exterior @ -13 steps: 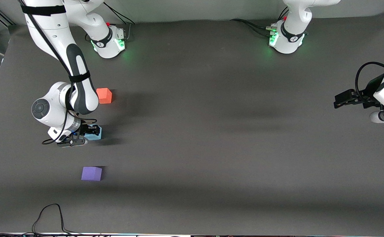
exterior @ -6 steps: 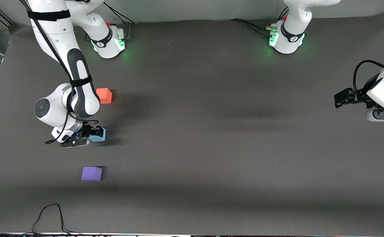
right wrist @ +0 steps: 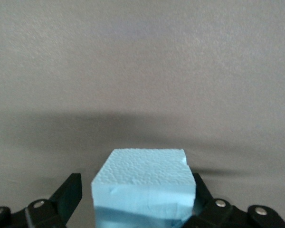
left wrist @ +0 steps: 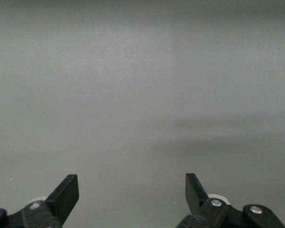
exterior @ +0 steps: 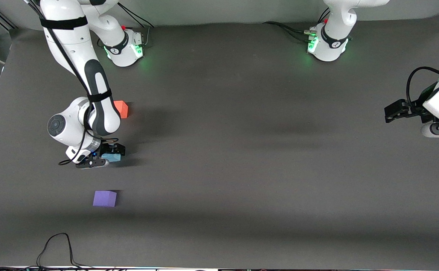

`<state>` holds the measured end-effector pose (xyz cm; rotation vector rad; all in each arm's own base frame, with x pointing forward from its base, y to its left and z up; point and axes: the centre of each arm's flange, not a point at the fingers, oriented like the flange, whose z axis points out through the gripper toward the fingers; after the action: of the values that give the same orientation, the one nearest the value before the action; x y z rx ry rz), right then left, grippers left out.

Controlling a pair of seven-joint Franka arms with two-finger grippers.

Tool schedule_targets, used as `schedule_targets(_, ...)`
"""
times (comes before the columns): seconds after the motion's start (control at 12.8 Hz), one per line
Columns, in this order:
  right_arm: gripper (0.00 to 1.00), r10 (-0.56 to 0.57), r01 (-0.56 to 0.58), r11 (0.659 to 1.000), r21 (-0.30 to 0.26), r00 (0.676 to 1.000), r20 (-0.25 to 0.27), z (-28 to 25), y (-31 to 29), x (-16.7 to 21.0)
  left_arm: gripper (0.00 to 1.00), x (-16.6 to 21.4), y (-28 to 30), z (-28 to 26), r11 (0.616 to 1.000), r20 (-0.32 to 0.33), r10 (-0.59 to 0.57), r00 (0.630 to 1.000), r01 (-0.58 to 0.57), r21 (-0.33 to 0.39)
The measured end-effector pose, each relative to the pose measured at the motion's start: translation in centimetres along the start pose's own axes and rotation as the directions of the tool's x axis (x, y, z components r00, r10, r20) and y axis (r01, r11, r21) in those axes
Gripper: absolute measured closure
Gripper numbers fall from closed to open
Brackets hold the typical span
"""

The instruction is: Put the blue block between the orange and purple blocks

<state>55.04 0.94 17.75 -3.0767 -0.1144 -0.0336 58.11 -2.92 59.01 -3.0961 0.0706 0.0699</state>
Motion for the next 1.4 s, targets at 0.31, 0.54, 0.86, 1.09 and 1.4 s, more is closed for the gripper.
schedule_targets(0.31,0.00,-0.017,0.018,0.999,0.036,1.000,-0.025,-2.5,-0.7,1.1,0.00,0.0,0.1,0.0,1.000,0.001,-0.001,1.000,0.001,-0.009)
schedule_targets(0.54,0.00,-0.078,0.078,0.995,0.061,0.997,-0.005,-6.8,-0.2,2.0,0.00,0.0,0.0,0.0,1.000,0.001,-0.003,1.000,0.003,-0.011)
schedule_targets(0.86,0.00,-0.146,0.141,0.985,0.099,0.988,0.047,-16.4,2.7,3.5,0.00,0.0,0.0,0.0,1.000,0.003,-0.005,1.000,0.005,-0.014)
schedule_targets(1.09,0.00,-0.187,0.183,0.980,0.081,0.982,0.040,-24.1,2.0,5.1,0.00,-0.1,0.0,0.0,1.000,0.008,-0.005,1.000,0.005,-0.018)
schedule_targets(1.4,0.00,-0.195,0.191,0.978,0.086,0.980,0.038,-30.3,0.2,5.7,0.00,-0.2,0.1,-0.1,1.000,0.011,-0.010,1.000,0.010,-0.019)
